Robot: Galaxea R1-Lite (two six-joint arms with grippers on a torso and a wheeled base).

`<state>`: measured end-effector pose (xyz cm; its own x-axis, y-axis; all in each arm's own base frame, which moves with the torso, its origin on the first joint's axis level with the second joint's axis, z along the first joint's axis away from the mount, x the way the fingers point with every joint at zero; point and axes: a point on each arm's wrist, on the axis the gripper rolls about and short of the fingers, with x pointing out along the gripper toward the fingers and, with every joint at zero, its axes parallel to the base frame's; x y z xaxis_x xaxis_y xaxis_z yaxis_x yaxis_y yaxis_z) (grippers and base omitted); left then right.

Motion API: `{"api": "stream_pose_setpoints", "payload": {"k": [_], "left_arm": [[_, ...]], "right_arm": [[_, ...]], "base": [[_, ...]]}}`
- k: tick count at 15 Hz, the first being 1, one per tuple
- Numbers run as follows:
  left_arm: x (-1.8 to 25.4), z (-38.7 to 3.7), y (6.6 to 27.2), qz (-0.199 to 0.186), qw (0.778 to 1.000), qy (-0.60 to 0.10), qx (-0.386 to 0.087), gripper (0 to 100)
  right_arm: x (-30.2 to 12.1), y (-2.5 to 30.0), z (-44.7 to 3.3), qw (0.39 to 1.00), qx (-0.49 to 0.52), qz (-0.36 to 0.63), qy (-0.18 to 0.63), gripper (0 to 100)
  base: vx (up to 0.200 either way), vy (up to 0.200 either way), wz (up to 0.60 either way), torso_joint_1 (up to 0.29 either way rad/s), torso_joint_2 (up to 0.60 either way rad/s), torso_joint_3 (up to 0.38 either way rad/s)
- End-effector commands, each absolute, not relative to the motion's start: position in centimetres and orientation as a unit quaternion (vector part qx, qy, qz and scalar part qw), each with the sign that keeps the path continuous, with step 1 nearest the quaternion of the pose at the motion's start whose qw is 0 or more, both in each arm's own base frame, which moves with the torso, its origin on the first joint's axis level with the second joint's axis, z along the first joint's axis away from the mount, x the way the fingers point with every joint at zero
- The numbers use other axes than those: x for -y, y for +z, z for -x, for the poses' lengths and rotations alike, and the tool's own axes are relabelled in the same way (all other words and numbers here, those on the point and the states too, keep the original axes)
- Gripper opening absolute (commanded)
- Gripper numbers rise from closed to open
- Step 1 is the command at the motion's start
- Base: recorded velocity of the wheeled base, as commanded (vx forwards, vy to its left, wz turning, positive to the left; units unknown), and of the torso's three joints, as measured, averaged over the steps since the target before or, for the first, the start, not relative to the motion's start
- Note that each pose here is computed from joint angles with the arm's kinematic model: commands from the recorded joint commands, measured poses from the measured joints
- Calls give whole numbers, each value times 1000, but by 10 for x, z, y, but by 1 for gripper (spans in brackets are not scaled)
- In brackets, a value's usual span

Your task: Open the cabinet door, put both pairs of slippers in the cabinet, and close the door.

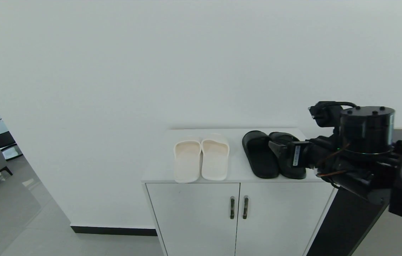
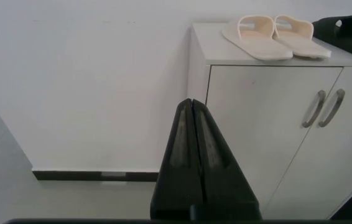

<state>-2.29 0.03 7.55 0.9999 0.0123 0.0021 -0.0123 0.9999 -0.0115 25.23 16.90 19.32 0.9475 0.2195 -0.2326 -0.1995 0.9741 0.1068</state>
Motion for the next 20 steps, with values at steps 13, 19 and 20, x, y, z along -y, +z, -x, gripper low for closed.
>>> {"api": "stream_pose_setpoints", "payload": {"k": [13,19,20], "left_arm": [[0,23,76,6,1000,6,1,0],[0,23,76,6,1000,6,1,0],[0,23,76,7,1000,6,1,0]], "right_arm": [[-180,124,-361,988,-148,-18,32,100],[-186,108,-390,989,-146,-20,22,100],[-188,105,-395,989,-144,-18,22,100]], "base": [[0,0,0,0,0,0],[0,0,0,0,0,0],[0,0,0,0,0,0]]}}
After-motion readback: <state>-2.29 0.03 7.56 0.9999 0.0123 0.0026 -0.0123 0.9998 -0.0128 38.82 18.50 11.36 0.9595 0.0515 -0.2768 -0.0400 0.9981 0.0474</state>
